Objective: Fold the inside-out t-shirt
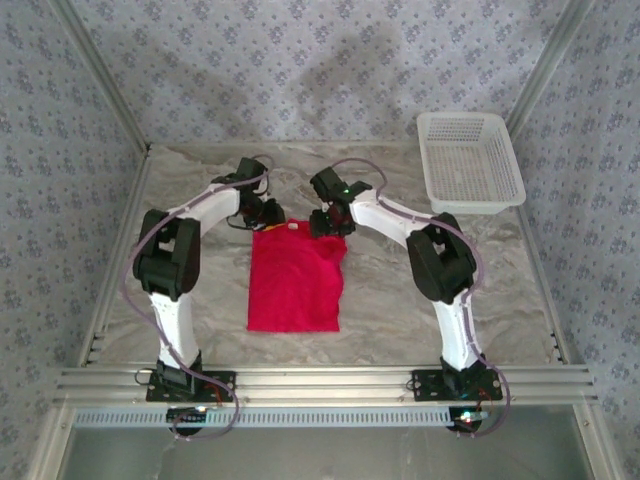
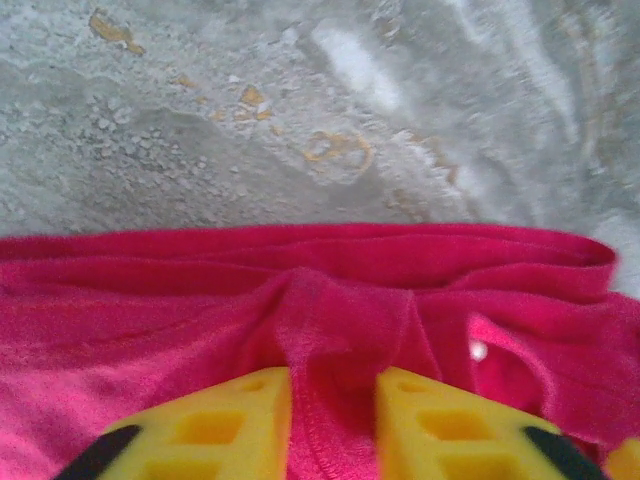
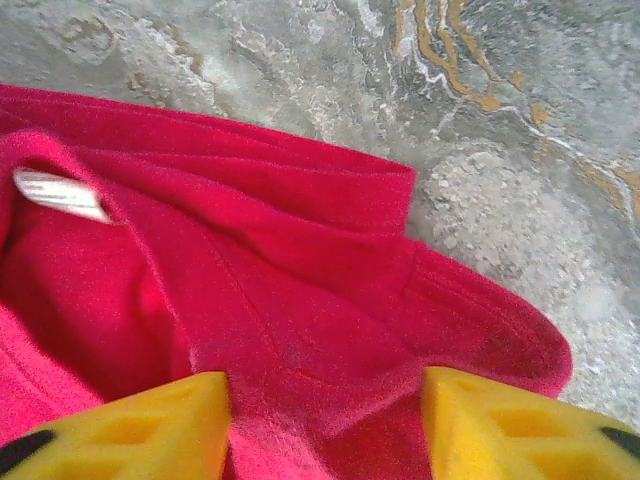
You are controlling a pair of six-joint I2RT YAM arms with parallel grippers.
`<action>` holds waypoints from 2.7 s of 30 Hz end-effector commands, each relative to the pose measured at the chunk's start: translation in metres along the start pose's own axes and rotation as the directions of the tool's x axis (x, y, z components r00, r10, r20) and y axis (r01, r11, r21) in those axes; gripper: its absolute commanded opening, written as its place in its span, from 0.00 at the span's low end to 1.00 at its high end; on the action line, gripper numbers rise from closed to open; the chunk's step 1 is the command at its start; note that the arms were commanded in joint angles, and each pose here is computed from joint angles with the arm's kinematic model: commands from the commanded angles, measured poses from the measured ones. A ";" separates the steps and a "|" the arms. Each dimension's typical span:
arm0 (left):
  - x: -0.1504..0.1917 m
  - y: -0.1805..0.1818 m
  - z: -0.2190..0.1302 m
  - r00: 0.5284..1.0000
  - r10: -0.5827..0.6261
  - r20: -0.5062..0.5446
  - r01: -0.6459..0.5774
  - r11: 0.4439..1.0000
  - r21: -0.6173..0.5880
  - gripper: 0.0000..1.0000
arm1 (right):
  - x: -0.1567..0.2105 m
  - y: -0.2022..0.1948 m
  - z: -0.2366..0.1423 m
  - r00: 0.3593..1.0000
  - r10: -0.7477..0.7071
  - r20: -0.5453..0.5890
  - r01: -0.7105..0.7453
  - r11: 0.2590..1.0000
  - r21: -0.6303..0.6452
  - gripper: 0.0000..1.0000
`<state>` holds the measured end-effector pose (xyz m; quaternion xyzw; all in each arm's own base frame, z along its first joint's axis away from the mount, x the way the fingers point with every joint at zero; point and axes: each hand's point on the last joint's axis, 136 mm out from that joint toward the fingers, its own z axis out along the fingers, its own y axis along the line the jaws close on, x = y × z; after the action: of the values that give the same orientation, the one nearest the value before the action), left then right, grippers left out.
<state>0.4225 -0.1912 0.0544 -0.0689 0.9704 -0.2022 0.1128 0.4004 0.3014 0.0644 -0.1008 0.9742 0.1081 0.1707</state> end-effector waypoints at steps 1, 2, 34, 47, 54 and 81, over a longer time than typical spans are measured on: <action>-0.008 0.009 -0.005 1.000 0.014 0.002 -0.014 0.998 -0.064 0.14 | -0.004 -0.005 0.001 0.999 -0.014 -0.029 0.015 0.999 0.040 0.37; -0.011 0.010 -0.008 1.000 0.010 0.008 -0.010 0.997 -0.073 0.08 | -0.006 -0.005 -0.001 1.000 -0.012 -0.026 0.014 0.999 0.044 0.26; -0.044 0.058 -0.078 0.988 -0.036 0.153 0.059 0.988 -0.146 0.45 | -0.069 0.012 -0.033 0.998 0.059 -0.014 -0.060 0.991 -0.122 0.73; -0.018 0.084 -0.162 0.846 -0.136 0.516 0.096 0.990 0.103 1.00 | -0.026 -0.021 -0.028 0.999 -0.026 0.019 0.029 0.980 -0.197 0.98; 0.005 0.077 -0.123 0.910 -0.167 0.380 0.091 0.973 0.210 0.80 | -0.029 -0.021 -0.007 1.000 -0.018 0.015 0.021 0.979 -0.203 0.95; 0.014 0.078 -0.031 0.965 -0.222 0.136 0.181 0.948 0.263 0.54 | 0.001 0.009 0.067 0.993 0.058 -0.105 -0.077 0.980 -0.183 0.29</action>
<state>0.3797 -0.0994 0.0374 -0.1846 0.9184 -0.3083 0.1659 0.4379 0.3214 0.0279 -0.0887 0.9662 0.1906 0.1492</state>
